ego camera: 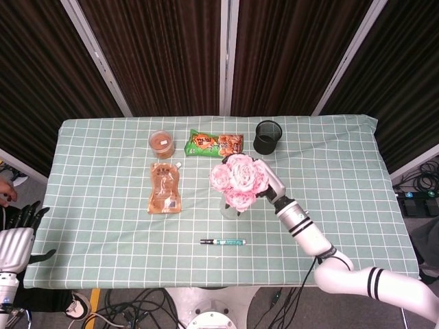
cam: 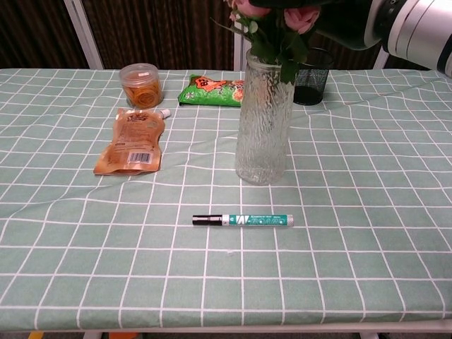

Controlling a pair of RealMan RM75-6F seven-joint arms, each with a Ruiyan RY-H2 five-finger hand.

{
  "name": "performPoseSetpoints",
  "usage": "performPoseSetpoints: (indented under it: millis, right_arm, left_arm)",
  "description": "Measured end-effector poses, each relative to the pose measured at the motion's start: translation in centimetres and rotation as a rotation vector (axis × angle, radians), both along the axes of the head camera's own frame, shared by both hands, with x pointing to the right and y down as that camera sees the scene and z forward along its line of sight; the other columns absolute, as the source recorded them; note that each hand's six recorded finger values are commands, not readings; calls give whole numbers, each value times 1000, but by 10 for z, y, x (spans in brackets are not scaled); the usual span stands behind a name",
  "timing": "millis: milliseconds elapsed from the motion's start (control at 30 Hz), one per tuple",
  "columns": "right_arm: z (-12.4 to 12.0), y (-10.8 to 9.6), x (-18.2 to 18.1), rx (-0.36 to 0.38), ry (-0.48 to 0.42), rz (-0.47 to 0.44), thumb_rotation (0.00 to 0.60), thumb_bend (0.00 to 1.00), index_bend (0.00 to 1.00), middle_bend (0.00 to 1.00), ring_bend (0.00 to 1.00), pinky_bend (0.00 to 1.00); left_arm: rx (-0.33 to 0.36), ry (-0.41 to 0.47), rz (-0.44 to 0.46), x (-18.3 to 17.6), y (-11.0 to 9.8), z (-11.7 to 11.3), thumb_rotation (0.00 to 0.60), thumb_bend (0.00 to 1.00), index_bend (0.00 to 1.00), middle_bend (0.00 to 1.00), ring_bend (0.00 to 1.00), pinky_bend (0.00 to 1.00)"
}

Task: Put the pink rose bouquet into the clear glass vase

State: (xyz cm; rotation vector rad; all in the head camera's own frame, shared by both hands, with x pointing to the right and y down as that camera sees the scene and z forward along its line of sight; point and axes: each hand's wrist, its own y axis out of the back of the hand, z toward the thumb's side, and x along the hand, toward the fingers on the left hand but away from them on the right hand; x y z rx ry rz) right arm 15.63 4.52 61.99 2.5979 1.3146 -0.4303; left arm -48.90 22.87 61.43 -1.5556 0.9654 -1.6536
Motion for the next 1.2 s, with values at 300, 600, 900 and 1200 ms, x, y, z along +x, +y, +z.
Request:
performPoseSetpoints:
  millis: [300, 600, 900, 1200]
  right_arm:
    - [-12, -2, 20, 105, 83, -86, 600, 0, 0, 0, 0, 0]
    - [-17, 11, 85, 145, 335, -146, 600, 0, 0, 0, 0, 0]
    - [-13, 36, 168, 264, 750, -197, 600, 0, 0, 0, 0, 0]
    - [-11, 99, 255, 432, 1163, -17, 600, 15, 0, 0, 0, 0]
  left_arm:
    - [9, 1, -2, 1, -1, -2, 600, 0, 121, 0, 0, 143]
    - [14, 5, 9, 6, -3, -1, 600, 0, 121, 0, 0, 143]
    - [24, 20, 28, 13, -9, -1, 600, 0, 116, 0, 0, 143]
    - [61, 57, 44, 19, -18, -5, 600, 0, 111, 0, 0, 143]
